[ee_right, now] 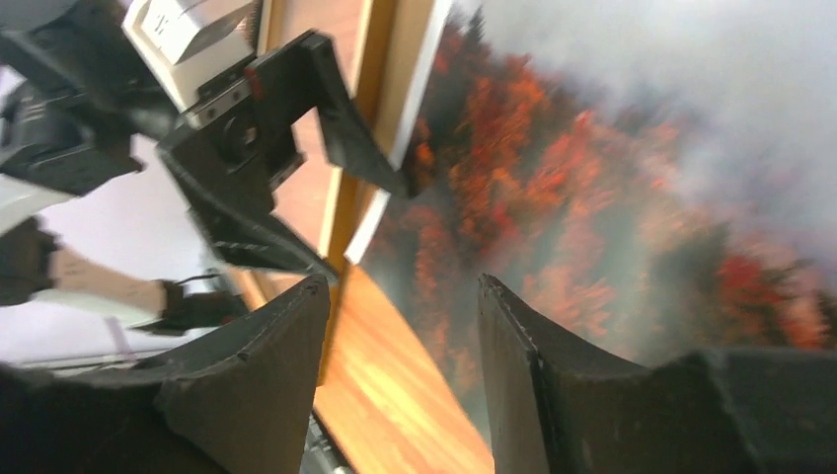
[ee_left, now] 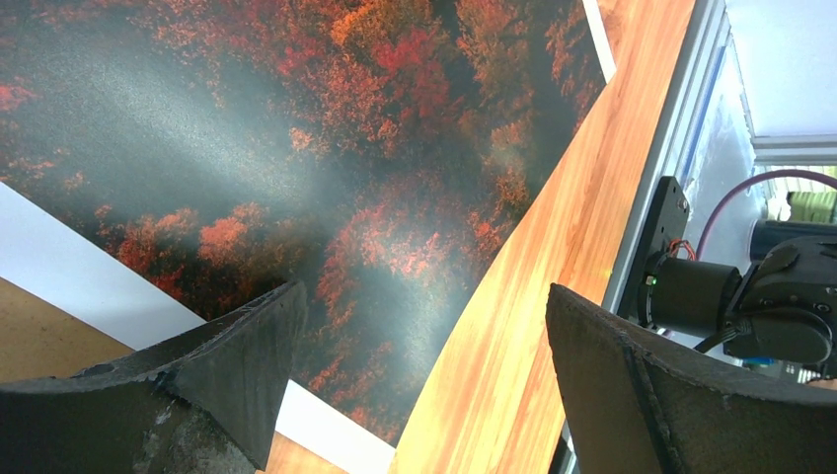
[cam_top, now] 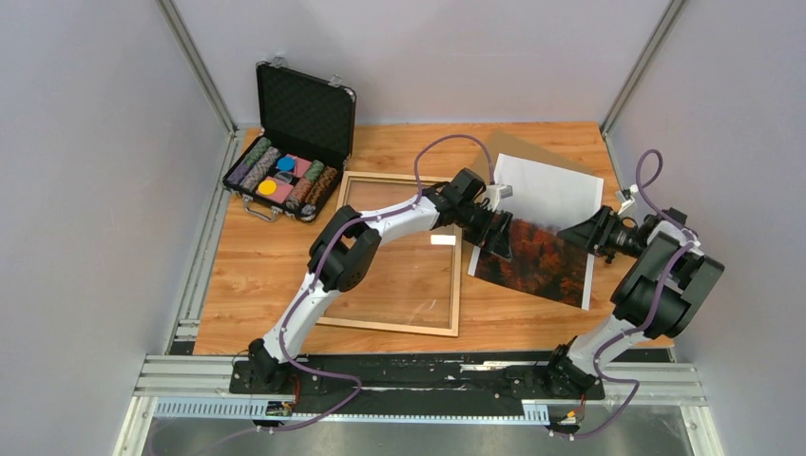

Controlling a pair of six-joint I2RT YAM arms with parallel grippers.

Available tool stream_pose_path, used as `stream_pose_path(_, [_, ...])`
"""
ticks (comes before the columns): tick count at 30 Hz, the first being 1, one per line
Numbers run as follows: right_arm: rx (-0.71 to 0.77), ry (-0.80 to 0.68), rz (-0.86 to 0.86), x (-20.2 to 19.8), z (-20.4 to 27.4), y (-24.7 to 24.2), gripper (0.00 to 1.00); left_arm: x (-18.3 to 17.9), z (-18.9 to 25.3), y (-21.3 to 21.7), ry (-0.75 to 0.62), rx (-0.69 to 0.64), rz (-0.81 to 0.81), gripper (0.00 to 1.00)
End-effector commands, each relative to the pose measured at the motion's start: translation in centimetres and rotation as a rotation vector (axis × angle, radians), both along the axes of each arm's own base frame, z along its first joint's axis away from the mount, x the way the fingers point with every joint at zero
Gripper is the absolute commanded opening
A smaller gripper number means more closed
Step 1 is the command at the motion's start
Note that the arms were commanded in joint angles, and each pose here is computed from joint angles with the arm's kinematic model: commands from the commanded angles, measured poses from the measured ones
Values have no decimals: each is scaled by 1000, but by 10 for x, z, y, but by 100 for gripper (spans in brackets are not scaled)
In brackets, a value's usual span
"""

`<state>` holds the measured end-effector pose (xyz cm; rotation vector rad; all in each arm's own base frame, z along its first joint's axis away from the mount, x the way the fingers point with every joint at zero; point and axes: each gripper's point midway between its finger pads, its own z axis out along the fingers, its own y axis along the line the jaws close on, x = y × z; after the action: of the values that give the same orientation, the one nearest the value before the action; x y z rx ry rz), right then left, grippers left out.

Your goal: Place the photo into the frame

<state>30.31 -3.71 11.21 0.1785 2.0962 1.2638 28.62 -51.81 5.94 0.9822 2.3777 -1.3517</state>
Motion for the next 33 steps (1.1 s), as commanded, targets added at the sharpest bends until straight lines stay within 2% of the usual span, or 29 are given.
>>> stream_pose_path(1, [-268,-119,-85,39,11,-34,57,-3,-8,12,-6,76,20,100])
stream_pose_path(9, [-444,-18,-250,49,2,-72,66,-3,-10,12,-4,80,19,100])
stream_pose_path(15, [-531,25,-342,54,-5,-94,68,-2,-10,14,-21,85,17,100])
stream_pose_path(21, [-559,99,-372,63,-29,-115,68,-1,-13,18,-44,99,22,100])
stream_pose_path(33, [-599,149,-421,86,-50,-146,68,-2,-17,18,-41,99,17,100])
